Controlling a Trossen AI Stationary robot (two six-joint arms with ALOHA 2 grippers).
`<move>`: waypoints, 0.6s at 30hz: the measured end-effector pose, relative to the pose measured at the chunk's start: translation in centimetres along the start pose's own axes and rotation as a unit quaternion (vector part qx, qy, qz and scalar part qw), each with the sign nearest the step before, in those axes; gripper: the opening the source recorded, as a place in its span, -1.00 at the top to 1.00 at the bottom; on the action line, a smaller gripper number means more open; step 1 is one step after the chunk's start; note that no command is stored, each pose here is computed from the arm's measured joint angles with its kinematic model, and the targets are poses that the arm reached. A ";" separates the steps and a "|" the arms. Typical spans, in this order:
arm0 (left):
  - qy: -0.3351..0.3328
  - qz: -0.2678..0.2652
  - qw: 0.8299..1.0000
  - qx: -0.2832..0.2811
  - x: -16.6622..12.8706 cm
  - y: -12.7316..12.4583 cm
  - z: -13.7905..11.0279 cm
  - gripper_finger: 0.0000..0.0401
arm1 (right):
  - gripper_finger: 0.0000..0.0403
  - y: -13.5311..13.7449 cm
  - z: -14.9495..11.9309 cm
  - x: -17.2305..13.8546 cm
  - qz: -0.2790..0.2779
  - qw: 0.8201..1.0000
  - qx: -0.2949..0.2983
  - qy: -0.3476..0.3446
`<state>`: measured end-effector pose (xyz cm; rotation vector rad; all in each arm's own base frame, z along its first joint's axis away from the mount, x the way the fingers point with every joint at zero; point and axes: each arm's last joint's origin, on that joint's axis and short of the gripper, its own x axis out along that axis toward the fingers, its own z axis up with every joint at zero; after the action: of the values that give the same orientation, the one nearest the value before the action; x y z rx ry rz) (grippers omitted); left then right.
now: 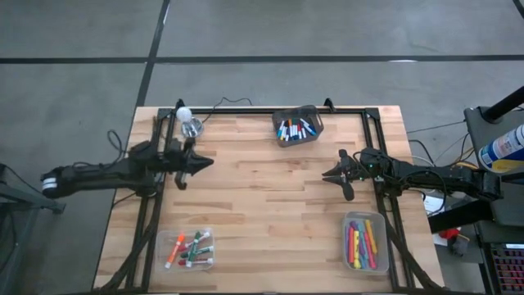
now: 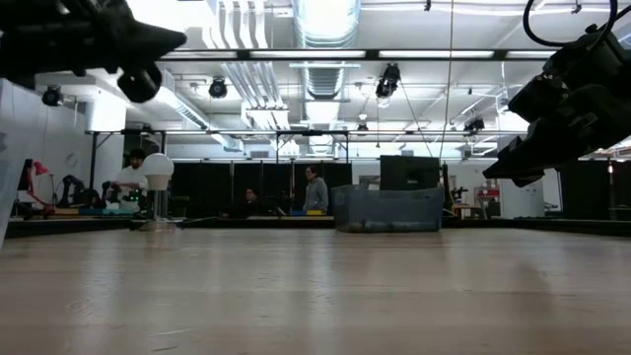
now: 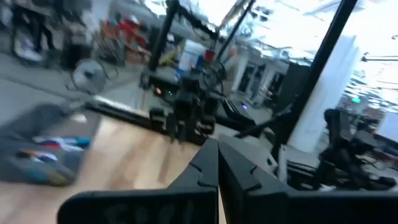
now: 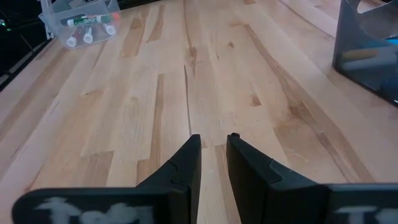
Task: Pick & Place Markers
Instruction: Return to Home Position
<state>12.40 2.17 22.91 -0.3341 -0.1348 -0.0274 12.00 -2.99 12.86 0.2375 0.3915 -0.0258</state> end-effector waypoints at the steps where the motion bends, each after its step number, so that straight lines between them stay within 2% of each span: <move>1: -0.006 0.005 1.000 0.008 -0.3 -0.2 -0.1 1.00 | 0.65 0.0 0.0 0.0 0.000 1.000 0.000 0.000; 6: -0.012 -0.005 0.997 0.073 -1.5 -1.5 0.6 1.00 | 0.62 0.0 0.0 0.0 0.000 1.000 0.000 0.000; 18: 0.025 -0.003 0.998 0.060 -2.4 -1.5 -1.1 1.00 | 0.57 0.0 0.0 0.0 0.000 1.000 0.000 0.000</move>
<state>10.13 0.42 22.06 -0.2121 -0.0882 -0.0335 12.00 -2.99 12.86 0.2376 0.3918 -0.0260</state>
